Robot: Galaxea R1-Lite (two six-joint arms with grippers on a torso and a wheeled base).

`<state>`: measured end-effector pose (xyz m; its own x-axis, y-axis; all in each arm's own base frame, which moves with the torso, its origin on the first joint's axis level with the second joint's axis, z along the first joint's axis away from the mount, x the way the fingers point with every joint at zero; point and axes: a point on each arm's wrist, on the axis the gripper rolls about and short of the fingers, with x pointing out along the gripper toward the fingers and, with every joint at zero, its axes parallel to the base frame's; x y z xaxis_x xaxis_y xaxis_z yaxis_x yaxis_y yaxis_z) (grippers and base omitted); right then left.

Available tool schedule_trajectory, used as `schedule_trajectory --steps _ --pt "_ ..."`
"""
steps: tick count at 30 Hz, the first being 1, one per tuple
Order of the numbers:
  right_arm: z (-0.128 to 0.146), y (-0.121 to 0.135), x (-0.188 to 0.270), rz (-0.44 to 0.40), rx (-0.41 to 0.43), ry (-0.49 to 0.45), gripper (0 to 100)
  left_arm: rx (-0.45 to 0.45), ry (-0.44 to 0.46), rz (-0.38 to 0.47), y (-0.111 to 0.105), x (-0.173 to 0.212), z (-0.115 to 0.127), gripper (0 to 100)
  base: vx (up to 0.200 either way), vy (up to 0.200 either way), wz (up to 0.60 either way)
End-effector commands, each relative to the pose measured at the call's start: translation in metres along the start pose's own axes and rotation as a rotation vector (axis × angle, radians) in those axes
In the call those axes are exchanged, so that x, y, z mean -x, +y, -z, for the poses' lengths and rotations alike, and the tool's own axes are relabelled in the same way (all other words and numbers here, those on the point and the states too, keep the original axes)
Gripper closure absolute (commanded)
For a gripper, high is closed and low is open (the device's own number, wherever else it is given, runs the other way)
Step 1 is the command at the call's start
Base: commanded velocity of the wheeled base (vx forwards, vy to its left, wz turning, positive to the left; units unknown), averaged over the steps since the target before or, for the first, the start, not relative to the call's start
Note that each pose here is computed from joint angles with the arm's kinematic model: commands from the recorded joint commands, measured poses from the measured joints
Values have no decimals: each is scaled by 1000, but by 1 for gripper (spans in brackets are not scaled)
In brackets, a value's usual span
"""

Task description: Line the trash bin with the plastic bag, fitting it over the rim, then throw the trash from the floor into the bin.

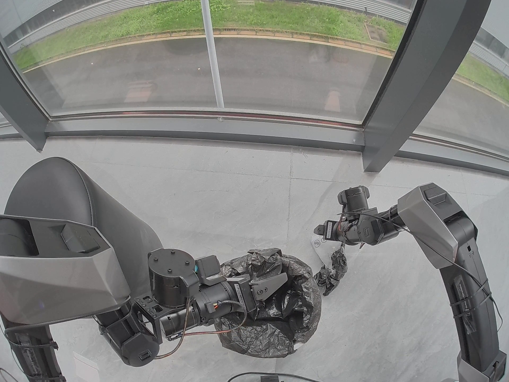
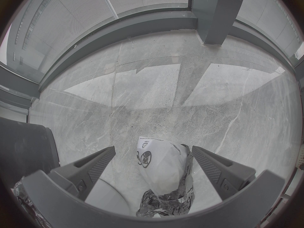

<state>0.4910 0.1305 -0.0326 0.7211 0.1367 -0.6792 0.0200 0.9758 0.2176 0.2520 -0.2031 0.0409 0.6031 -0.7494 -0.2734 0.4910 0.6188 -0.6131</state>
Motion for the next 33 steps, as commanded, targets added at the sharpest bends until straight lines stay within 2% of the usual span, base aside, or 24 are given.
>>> schedule_trajectory --steps 1,15,33 --pt "8 -1 -10 5 3 15 0 4 4 -6 2 -1 2 0 0 0 0" --pt "19 -7 -21 28 44 36 0 5 15 -14 6 -4 5 0 0 0 0" --pt "21 -9 -22 53 47 44 0 10 32 -26 10 -7 11 0 0 0 0"
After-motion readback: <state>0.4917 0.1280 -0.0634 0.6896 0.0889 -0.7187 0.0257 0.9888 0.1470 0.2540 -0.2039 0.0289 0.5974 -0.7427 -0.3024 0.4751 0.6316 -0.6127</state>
